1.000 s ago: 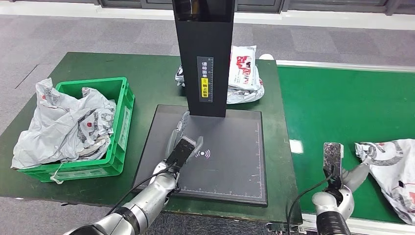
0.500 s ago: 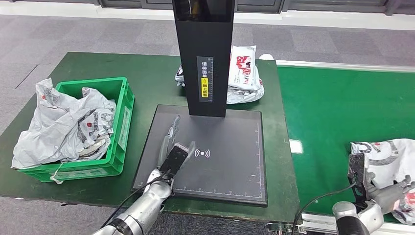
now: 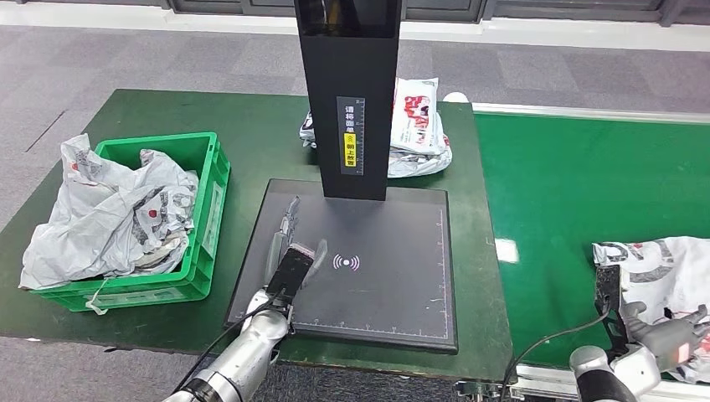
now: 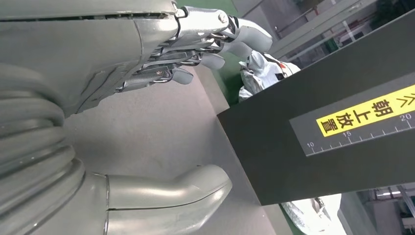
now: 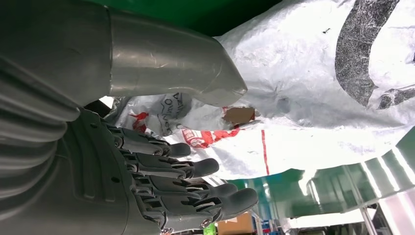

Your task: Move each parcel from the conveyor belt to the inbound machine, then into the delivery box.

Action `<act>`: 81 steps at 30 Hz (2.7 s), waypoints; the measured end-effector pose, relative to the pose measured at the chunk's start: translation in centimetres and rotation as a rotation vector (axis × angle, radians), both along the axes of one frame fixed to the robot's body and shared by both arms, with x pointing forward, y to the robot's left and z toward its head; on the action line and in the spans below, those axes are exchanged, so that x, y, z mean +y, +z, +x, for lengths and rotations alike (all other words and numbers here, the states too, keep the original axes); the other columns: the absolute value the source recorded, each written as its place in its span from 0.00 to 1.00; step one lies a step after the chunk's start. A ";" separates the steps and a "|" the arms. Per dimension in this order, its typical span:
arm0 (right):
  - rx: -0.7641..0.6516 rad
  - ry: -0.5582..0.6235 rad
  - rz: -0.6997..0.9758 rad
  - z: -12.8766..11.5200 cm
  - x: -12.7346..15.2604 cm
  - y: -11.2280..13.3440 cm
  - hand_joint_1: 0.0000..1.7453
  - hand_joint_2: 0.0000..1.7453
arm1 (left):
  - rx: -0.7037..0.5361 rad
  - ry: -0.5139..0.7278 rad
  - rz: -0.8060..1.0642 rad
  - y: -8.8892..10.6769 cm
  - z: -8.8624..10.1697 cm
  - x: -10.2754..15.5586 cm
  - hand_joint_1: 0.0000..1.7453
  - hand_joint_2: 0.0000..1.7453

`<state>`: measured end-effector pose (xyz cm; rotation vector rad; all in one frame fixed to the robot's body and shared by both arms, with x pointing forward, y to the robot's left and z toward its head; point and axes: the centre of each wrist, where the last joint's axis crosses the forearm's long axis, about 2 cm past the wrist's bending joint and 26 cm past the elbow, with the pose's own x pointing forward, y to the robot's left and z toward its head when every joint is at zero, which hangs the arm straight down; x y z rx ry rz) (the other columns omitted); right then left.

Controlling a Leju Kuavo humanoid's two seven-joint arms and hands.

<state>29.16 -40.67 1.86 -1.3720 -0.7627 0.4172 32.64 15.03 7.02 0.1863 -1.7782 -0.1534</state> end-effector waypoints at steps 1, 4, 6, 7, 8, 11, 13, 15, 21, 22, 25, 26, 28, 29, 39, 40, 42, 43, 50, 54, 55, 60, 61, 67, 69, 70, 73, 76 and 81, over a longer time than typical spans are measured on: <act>0.001 -0.001 0.001 0.1 0.1 0.0 0.00 1.00 | 0.001 0.001 -0.004 0.0 0.0 0.0 0.00 1.00; 0.004 -0.002 0.005 0.6 0.2 0.2 0.00 1.00 | 0.005 0.004 -0.019 -0.1 0.0 0.2 0.00 1.00; 0.000 0.000 0.007 0.9 0.3 0.4 0.00 1.00 | 0.007 0.008 -0.030 -0.2 0.0 0.3 0.00 1.00; -0.003 0.001 0.007 1.1 0.3 0.5 0.00 1.00 | 0.007 0.011 -0.036 -0.2 0.0 0.3 0.00 1.00; -0.006 0.001 0.007 1.2 0.3 0.6 0.00 1.00 | 0.008 0.013 -0.039 -0.2 0.0 0.4 0.00 1.00; -0.005 0.000 0.007 1.5 0.4 0.8 0.00 1.00 | 0.007 0.016 -0.043 -0.2 0.0 0.4 0.00 1.00; 0.038 -0.012 0.012 1.9 0.5 0.9 0.00 1.00 | 0.007 0.018 -0.049 -0.3 0.0 0.5 0.00 1.00; 0.159 -0.038 0.040 2.3 0.8 0.8 0.00 1.00 | 0.008 0.017 -0.057 -0.4 0.0 0.5 0.00 1.00; 0.573 -0.052 0.136 2.7 2.0 0.0 0.00 1.00 | 0.014 0.022 -0.069 -0.5 0.0 0.7 0.00 1.00; 0.594 -0.049 0.138 2.8 2.2 -0.1 0.00 1.00 | 0.015 0.024 -0.069 -0.5 0.0 0.8 0.00 1.00; 0.618 -0.041 0.140 2.9 2.3 0.0 0.12 1.00 | 0.016 0.024 -0.070 -0.5 0.0 0.8 0.00 1.00; 0.627 -0.038 0.144 2.9 2.4 -0.1 0.37 1.00 | 0.018 0.025 -0.071 -0.5 0.0 0.8 0.00 1.00; 0.645 -0.034 0.155 3.0 2.5 -0.1 0.85 1.00 | 0.022 0.025 -0.076 -0.5 0.0 0.9 0.00 1.00; 0.653 -0.034 0.161 3.0 2.5 -0.1 1.00 1.00 | 0.025 0.025 -0.080 -0.5 0.0 0.9 0.00 1.00; 0.532 -0.023 0.144 3.8 2.2 0.7 1.00 1.00 | 0.049 0.028 -0.114 -0.7 -0.1 1.2 0.00 1.00; 0.525 -0.021 0.144 3.9 2.2 0.9 1.00 1.00 | 0.049 0.029 -0.115 -0.8 -0.1 1.3 0.00 1.00; 0.520 -0.020 0.144 4.1 2.2 1.0 1.00 1.00 | 0.050 0.030 -0.116 -0.8 -0.1 1.3 0.00 1.00; 0.517 -0.019 0.143 4.1 2.2 1.0 1.00 1.00 | 0.050 0.030 -0.117 -0.8 -0.1 1.3 0.00 1.00; 0.354 0.074 0.157 4.6 2.8 1.4 1.00 1.00 | 0.059 0.023 -0.143 -0.9 -0.1 1.5 0.00 1.00; 0.156 0.239 0.234 5.4 4.4 2.0 1.00 1.00 | 0.063 0.021 -0.157 -0.9 -0.1 1.6 0.00 1.00; 0.095 0.292 0.258 5.6 5.0 2.2 1.00 1.00 | 0.064 0.020 -0.159 -0.9 -0.1 1.7 0.00 1.00; -0.110 0.422 0.357 7.0 8.3 4.1 1.00 1.00 | 0.061 0.023 -0.163 -1.0 0.0 1.9 0.00 1.00; -0.130 0.431 0.365 7.2 8.9 4.4 1.00 1.00 | 0.060 0.024 -0.162 -1.0 0.0 1.9 0.00 1.00; -0.282 0.641 0.414 6.9 12.7 6.6 1.00 1.00 | 0.041 0.019 -0.132 -0.9 0.1 2.0 0.00 1.00; -0.299 0.720 0.415 6.7 15.0 7.7 1.00 1.00 | 0.033 0.020 -0.122 -0.7 0.3 2.0 0.00 1.00; -0.309 0.756 0.413 6.5 16.1 8.2 1.00 1.00 | 0.030 0.021 -0.120 -0.6 0.4 2.0 0.00 1.00; -0.346 0.867 0.414 6.1 19.1 9.8 1.00 1.00 | 0.021 0.023 -0.114 -0.3 0.6 1.9 0.00 1.00; -0.355 0.992 0.438 6.1 21.7 11.0 1.00 1.00 | 0.008 0.017 -0.099 0.0 0.9 1.6 0.00 1.00; -0.370 1.182 0.495 6.6 26.4 13.2 1.00 1.00 | -0.018 0.004 -0.090 1.0 1.6 0.9 0.00 1.00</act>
